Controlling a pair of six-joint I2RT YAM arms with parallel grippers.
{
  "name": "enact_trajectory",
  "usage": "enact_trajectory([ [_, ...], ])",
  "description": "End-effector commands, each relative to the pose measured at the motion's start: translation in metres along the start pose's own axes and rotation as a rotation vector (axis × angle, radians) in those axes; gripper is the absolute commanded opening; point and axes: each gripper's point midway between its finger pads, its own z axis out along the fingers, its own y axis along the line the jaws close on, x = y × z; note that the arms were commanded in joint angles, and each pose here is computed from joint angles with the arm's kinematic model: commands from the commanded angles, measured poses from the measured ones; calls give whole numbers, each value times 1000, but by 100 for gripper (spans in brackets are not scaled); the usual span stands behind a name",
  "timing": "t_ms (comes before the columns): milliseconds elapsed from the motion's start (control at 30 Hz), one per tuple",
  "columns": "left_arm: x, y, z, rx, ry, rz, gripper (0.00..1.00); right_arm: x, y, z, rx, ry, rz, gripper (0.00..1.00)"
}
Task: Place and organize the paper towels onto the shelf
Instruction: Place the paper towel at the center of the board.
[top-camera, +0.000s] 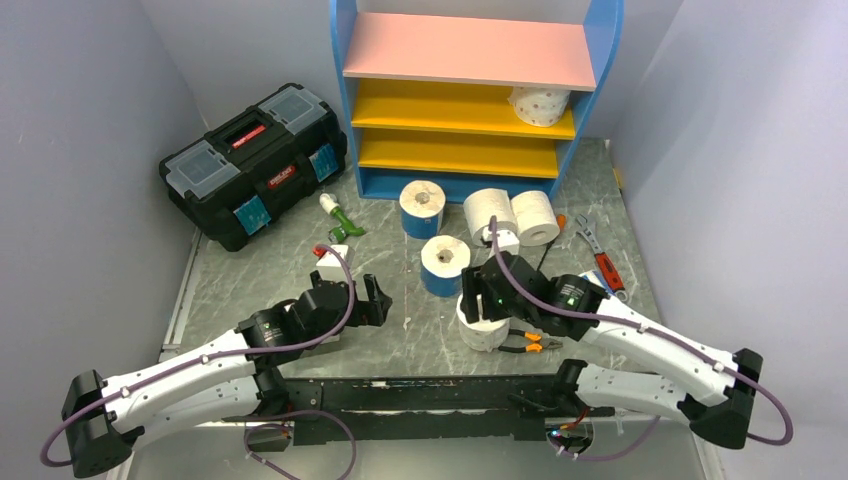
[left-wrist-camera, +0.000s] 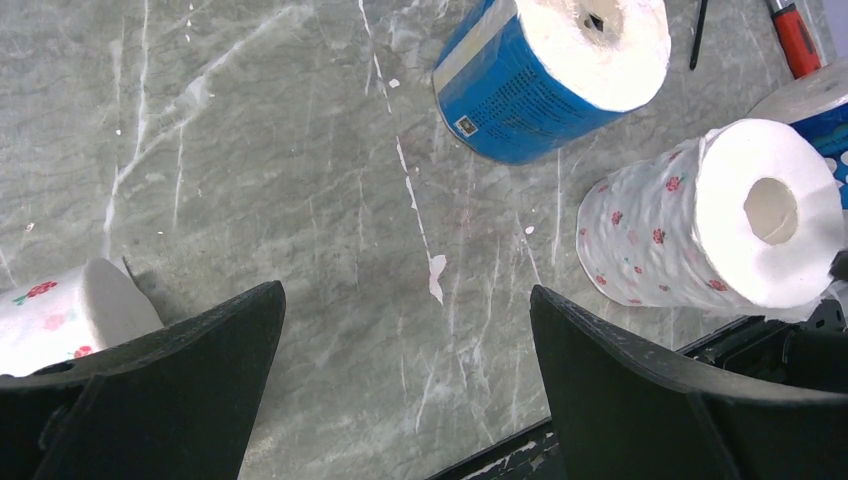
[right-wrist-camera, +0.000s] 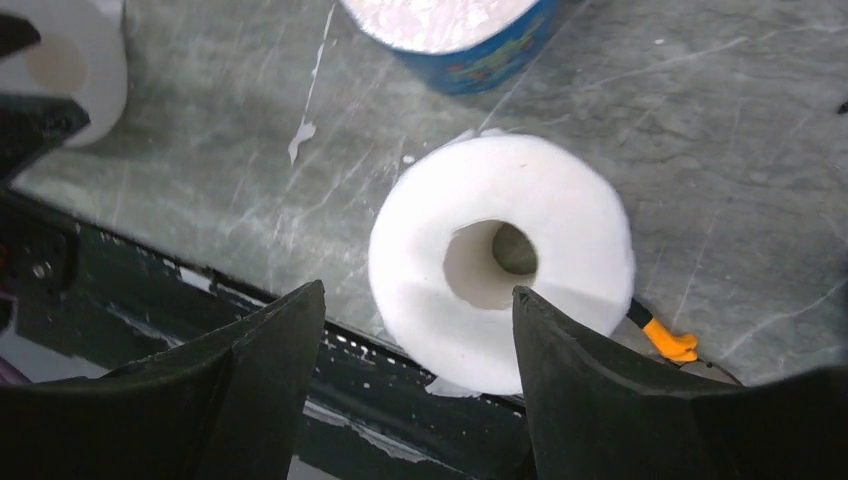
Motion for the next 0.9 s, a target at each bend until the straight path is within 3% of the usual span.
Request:
enact_trajectory([
  [0,-11,-7,-3,26,-36,-9,99,-3,14,-6,-19,-7,-122,70],
  [100,-8,-6,-3,27,-34,-13,99,-8,3,-2,87,-38,-112,67],
  [267,-9,-5,-4,26,-37,-16,99,-19,-39,-13,278,-128,79,67],
  [400,-8,-4,-3,32,-41,-17,99,-22,-45,-16,228,-156,252,71],
  [500,-6,-5,-2,35,-41,-17,99,-30,-48,-27,214,-235,476,66],
  [600,-5,-7,0,42,-36,-18,99,-43,-44,-42,142,-300,581,61],
  [633,-4,-8,1,45,-33,-19,99,-45,-42,-46,102,-317,587,67],
  [667,-4,-8,1,46,-31,-18,99,-44,-38,-47,57,-320,567,91],
  [700,-4,-8,1,46,-29,-18,99,-42,-35,-49,11,-329,546,99],
  [767,-4,-9,1,47,-28,-20,99,-35,-36,-48,-35,-336,556,100],
  [867,-2,-9,2,52,-26,-25,99,-12,-56,-38,140,-217,569,99],
])
